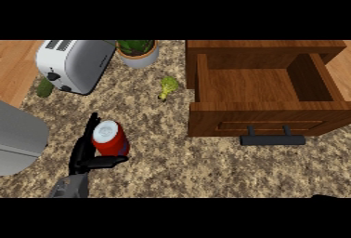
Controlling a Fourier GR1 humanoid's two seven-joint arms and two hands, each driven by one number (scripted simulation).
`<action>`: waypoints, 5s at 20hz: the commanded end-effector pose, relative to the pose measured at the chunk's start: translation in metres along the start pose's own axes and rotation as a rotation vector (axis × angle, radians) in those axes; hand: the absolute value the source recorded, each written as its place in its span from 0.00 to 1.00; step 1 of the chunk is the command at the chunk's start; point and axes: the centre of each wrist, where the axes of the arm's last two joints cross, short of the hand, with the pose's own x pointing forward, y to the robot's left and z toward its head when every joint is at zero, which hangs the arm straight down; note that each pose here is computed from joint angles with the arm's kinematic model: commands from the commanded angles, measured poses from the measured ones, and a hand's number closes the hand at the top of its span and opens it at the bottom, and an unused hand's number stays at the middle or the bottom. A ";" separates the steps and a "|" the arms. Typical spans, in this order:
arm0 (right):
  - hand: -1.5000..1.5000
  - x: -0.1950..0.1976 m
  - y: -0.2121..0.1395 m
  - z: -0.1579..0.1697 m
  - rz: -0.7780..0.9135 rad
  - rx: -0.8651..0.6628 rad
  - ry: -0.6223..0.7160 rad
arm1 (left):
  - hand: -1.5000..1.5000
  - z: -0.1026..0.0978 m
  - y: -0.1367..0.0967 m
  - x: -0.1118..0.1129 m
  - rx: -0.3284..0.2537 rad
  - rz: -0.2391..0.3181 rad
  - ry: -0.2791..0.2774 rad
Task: Pick up the can, place it into the drawer and close the drawer
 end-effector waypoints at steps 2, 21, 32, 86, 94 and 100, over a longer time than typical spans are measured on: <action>0.00 0.008 -0.001 -0.010 -0.003 0.011 -0.025 | 1.00 -0.010 -0.015 -0.003 -0.078 0.036 0.003; 0.00 0.002 0.016 -0.004 0.023 -0.035 -0.033 | 1.00 -0.075 -0.095 0.043 -0.055 0.140 -0.084; 0.00 0.014 -0.005 -0.015 0.058 -0.032 -0.049 | 1.00 -0.100 -0.129 0.116 -0.186 0.103 -0.190; 0.00 0.016 0.000 -0.034 0.049 0.018 -0.072 | 0.00 -0.123 -0.304 0.385 -0.068 -0.125 -0.235; 0.00 0.043 0.017 -0.044 0.179 0.098 -0.159 | 0.00 -0.119 -0.311 0.401 -0.052 -0.080 -0.230; 0.00 0.035 0.027 -0.060 0.397 0.154 -0.250 | 0.00 -0.115 -0.314 0.409 -0.085 -0.023 -0.208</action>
